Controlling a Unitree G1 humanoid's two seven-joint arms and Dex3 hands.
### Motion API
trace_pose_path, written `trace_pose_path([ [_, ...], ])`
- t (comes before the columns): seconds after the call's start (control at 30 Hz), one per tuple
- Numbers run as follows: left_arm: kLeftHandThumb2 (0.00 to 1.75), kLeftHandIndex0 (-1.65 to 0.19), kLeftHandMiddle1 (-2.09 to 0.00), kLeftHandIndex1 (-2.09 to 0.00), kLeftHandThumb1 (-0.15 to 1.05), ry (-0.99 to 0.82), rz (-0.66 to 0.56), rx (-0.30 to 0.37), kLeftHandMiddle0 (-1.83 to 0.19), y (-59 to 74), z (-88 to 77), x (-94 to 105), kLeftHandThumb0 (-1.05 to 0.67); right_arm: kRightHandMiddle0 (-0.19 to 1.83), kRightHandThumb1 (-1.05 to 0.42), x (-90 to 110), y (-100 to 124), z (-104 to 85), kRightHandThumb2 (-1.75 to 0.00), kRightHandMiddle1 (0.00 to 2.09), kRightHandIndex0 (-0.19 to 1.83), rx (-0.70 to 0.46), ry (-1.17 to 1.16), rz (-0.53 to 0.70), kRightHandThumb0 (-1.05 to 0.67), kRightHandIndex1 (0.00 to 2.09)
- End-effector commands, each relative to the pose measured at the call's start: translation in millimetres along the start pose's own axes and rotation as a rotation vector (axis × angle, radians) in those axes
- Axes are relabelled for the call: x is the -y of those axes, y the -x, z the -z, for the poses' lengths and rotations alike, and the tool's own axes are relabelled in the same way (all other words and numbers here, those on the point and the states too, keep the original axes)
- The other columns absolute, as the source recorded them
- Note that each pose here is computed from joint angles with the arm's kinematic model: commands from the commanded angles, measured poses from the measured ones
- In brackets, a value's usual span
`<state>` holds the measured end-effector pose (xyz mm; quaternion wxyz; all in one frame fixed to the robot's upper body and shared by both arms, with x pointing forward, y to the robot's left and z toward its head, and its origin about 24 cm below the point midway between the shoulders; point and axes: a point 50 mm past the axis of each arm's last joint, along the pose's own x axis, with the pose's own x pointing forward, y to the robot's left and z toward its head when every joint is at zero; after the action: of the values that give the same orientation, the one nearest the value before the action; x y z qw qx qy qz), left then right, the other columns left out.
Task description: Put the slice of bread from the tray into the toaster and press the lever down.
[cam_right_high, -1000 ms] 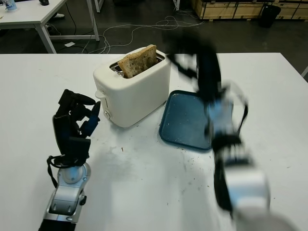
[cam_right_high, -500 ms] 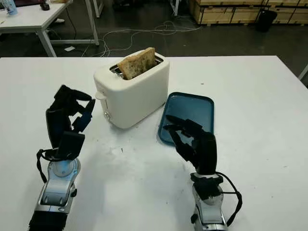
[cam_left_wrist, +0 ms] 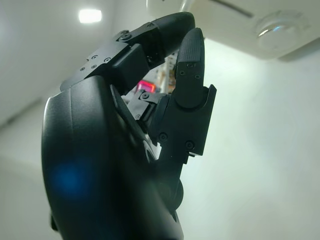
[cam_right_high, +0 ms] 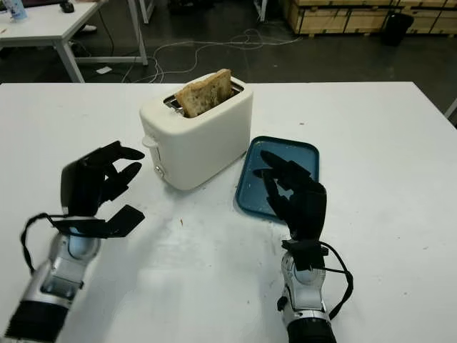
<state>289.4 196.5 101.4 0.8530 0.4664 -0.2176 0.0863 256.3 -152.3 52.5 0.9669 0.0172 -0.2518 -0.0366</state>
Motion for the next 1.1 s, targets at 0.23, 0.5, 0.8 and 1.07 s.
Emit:
trace_pose_path([
  [0.23, 0.20, -1.05, -1.52, -0.08, 0.92, -0.076, 0.164, 0.118, -0.84, -34.6, -2.5, -25.0, -0.33, 1.02, -0.92, 1, -3, -2.0, -0.26, 0.04, 0.85, 0.027, 0.001, 0.008, -0.37, 0.82],
  [0.5, 0.17, -1.14, -1.34, -0.06, 0.92, -0.120, 0.286, 0.197, -0.92, -53.9, -13.4, -45.9, -0.37, 1.02, -0.92, 2, -2, -1.9, -0.26, 0.03, 0.84, 0.034, 0.012, 0.014, -0.35, 0.81],
  [0.8, 0.11, -1.26, -0.92, -0.05, 0.92, -0.128, 0.400, 0.234, -0.99, -65.8, -23.7, -58.4, -0.30, 1.02, -0.92, 3, -2, -2.0, -0.26, 0.02, 0.84, 0.032, 0.003, 0.019, -0.35, 0.80],
  [1.07, 0.09, -1.39, -0.53, -0.07, 0.92, -0.187, 0.500, 0.242, -1.10, -75.1, -31.4, -54.6, -0.29, 1.02, -0.92, 4, -2, -3.5, -0.26, 0.02, 0.84, 0.035, 0.014, 0.025, -0.36, 0.78],
])
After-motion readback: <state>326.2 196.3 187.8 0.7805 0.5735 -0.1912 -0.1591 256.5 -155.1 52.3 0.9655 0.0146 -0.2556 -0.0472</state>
